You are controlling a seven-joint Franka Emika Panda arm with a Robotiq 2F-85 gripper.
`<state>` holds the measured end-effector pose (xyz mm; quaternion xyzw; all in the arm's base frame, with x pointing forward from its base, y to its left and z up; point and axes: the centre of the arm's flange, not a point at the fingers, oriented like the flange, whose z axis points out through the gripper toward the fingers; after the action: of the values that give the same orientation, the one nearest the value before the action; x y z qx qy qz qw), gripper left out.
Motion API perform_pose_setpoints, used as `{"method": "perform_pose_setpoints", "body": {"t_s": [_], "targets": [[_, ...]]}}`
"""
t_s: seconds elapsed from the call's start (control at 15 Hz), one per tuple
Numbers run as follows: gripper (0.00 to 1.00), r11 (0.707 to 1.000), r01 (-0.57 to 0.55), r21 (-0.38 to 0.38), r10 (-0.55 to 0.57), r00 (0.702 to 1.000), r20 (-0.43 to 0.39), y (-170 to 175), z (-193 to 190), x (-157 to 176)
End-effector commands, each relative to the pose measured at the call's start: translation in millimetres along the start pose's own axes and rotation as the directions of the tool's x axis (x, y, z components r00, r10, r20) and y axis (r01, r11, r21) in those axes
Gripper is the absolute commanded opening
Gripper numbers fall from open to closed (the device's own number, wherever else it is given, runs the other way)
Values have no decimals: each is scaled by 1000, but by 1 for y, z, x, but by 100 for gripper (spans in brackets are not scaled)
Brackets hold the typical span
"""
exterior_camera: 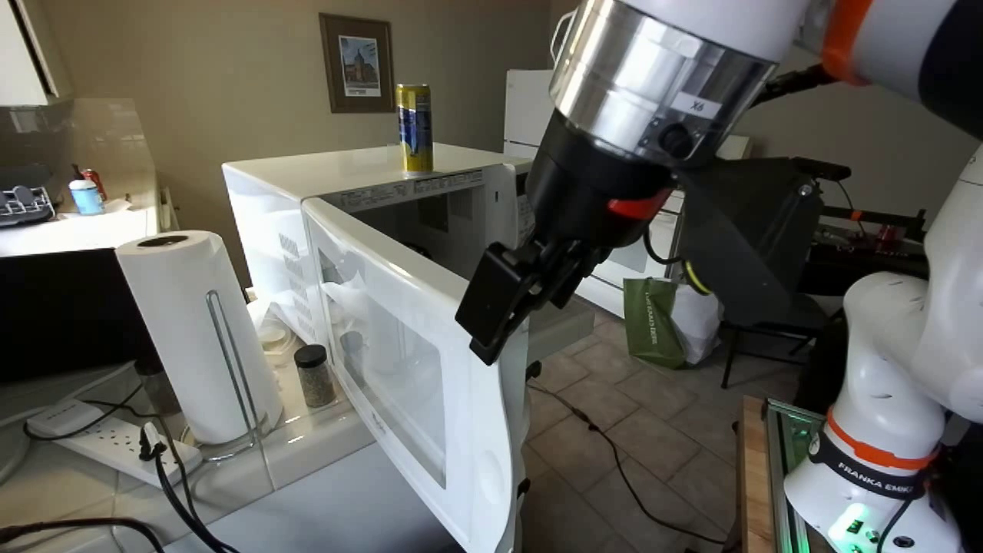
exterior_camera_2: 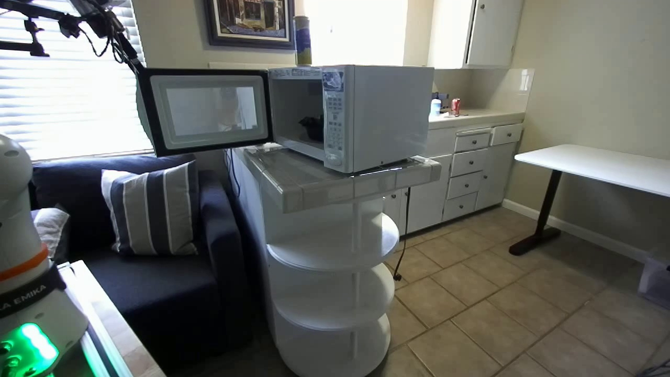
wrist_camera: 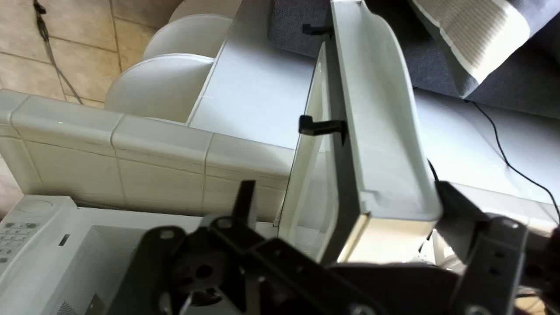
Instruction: Push the microwave door closed
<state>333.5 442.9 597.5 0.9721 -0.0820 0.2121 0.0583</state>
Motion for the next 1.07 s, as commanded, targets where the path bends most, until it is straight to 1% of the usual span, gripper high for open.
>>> {"method": "perform_pose_setpoints", "body": {"t_s": [0.0, 0.2, 0.33, 0.53, 0.67, 0.8, 0.87, 0.93, 1.0], "targets": [[100, 999, 4, -51, -2, 999, 33, 14, 1, -5], [100, 995, 5, -101, 0, 999, 50, 32, -2, -6], [100, 988, -4, -154, 11, 999, 49, 48, -8, -7], [100, 973, -25, -228, 37, 998, 48, 80, -17, -6], [100, 965, -20, -263, 42, 996, 80, 107, -18, -5], [100, 960, -20, -278, 51, 993, 103, 133, -11, -4], [100, 965, -23, -263, 54, 992, 113, 146, -6, -2], [100, 961, -29, -273, 65, 990, 122, 158, -1, -1], [100, 965, -31, -260, 68, 989, 134, 170, 2, 0]]}}
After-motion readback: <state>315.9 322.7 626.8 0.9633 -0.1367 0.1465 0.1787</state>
